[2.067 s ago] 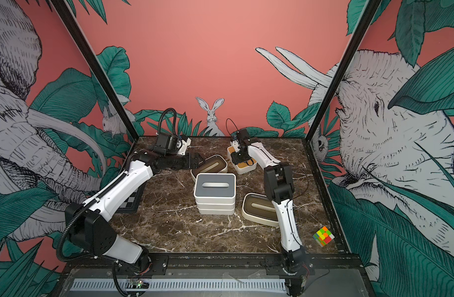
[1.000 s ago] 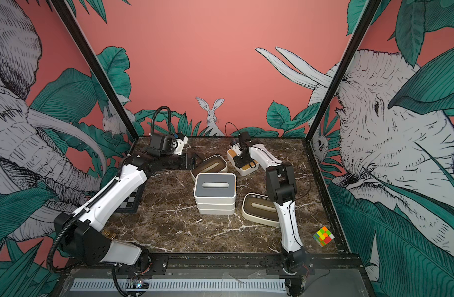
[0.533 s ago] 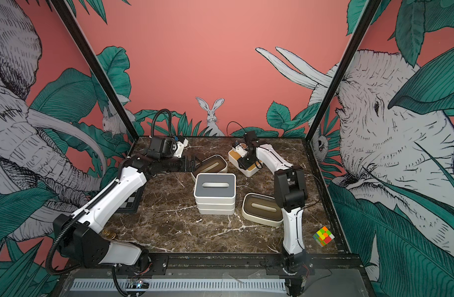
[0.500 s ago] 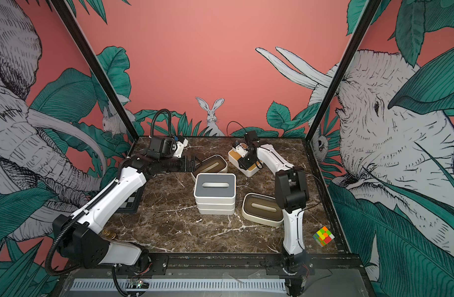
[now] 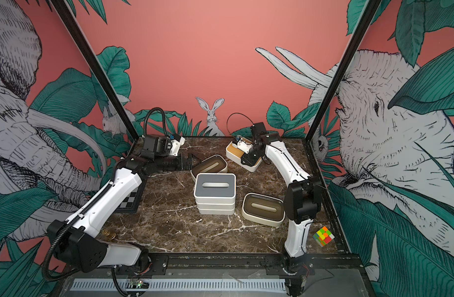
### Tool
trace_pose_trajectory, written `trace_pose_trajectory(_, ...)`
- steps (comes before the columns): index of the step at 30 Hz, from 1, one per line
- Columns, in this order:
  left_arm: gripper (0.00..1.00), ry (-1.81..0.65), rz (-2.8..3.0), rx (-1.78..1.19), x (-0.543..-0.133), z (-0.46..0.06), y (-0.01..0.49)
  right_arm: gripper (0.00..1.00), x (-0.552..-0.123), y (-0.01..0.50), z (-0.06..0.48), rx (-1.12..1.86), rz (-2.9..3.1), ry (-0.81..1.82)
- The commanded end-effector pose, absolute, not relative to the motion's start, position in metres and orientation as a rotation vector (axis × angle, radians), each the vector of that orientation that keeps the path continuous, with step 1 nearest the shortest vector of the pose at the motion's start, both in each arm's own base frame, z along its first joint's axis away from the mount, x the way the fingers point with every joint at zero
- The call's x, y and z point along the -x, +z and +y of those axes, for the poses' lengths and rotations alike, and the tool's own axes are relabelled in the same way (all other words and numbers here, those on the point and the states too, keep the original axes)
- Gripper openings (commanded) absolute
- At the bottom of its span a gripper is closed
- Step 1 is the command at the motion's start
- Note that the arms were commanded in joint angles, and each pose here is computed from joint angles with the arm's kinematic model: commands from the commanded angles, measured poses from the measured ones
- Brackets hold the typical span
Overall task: Stack the tissue boxes
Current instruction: Pick up the tissue box from the center of the board, then place the tissue box at the tissue box.
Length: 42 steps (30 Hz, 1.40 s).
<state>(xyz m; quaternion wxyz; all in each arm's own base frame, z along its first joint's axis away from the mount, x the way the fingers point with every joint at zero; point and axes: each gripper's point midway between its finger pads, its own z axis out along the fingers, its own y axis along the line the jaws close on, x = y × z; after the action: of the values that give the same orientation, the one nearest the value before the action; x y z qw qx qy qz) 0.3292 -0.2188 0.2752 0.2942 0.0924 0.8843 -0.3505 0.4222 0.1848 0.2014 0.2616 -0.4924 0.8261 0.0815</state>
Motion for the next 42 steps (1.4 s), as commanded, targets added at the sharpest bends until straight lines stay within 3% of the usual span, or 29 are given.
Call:
trace_pose_trajectory(1, 1.0, -1.02, 2.319, -0.243, -0.318, -0.221, 0.289, 0.37, -0.413, 0.254, 0.188, 1.359, 2.088, 0.216)
trace_pose_trajectory(14, 1.0, -1.292, 2.259, -0.072, -0.305, -0.234, 0.302, 0.38, -0.362, 0.319, 0.21, 1.431, 1.951, 0.326)
trace_pose_trajectory(24, 1.0, -1.299, 2.322, -0.169, -0.276, -0.23, 0.301, 0.38, -0.317, 0.33, 0.233, 1.561, 1.863, 0.422)
trace_pose_trajectory(31, 1.0, -1.459, 2.278, -0.271, -0.254, -0.239, 0.312, 0.38, -0.293, 0.332, 0.245, 1.638, 1.807, 0.418)
trace_pose_trajectory(42, 1.0, -1.549, 2.18, -0.231, -0.245, -0.222, 0.326, 0.37, -0.261, 0.327, 0.258, 1.696, 1.76, 0.428)
